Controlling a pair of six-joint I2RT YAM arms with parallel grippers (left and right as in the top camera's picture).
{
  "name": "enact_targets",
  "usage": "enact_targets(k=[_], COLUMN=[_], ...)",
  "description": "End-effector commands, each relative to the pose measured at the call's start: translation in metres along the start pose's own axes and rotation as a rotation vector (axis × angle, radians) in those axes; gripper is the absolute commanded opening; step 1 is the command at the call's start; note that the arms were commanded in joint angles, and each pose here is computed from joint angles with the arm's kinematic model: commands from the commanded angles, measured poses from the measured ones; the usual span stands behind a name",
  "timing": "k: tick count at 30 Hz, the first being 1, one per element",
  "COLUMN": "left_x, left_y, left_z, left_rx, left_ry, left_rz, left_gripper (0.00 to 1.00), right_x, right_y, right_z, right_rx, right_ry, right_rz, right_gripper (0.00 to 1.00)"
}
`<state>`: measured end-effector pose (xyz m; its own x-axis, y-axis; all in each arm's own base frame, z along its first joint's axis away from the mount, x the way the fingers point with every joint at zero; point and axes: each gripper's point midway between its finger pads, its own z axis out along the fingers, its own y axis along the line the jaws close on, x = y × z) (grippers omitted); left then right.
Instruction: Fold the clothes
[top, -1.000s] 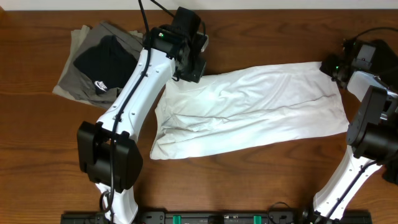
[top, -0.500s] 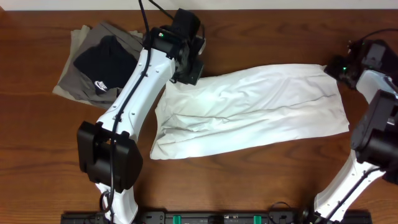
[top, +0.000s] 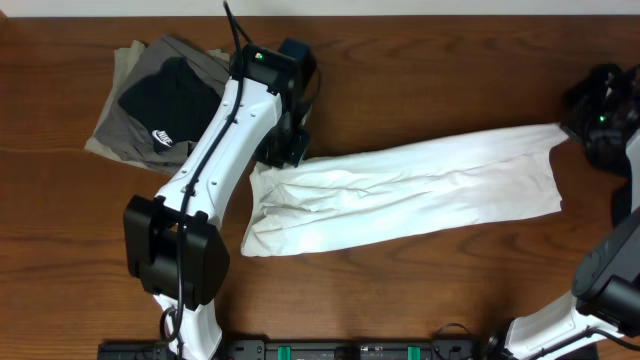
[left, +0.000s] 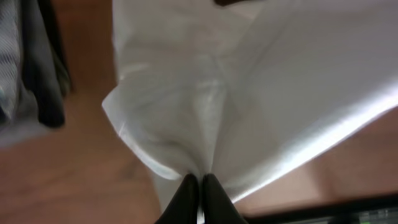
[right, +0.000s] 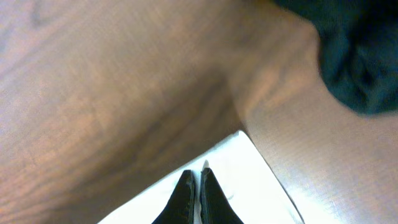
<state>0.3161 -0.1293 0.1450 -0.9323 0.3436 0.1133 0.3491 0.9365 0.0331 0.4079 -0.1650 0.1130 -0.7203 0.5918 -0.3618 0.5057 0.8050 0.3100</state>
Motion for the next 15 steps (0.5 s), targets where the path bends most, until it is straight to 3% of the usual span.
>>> enact_targets(k=[1,5,9,13,15], left_x=[0.013,0.024,0.030,0.039,0.044], left_y=[-0.004,-0.011,-0.014,-0.019,-0.018], left_z=[-0.001,-0.002,0.000,-0.002,-0.003], left_rx=[0.030,0.069,0.087,0.112,0.111], left_ry=[0.051,0.102,0.126,0.165,0.187], left_rz=[-0.024,-0.025,-0.027,-0.029,-0.030], left_gripper=[0.06,0.06,0.08,0.24,0.35], right_x=[0.003,0.017,0.020,0.018,0.015], right_y=[-0.010,-0.018,-0.018,-0.019,-0.019], right_z=[-0.009,-0.010,-0.010,-0.010,-0.010], right_rx=[0.046,0.095,0.096,0.100,0.102], right_ry=[0.014,0.067,0.078,0.072,0.059], right_rz=[-0.003,0.008,0.011,0.010,0.007], right_gripper=[0.01,0.01,0.10,0.14,0.26])
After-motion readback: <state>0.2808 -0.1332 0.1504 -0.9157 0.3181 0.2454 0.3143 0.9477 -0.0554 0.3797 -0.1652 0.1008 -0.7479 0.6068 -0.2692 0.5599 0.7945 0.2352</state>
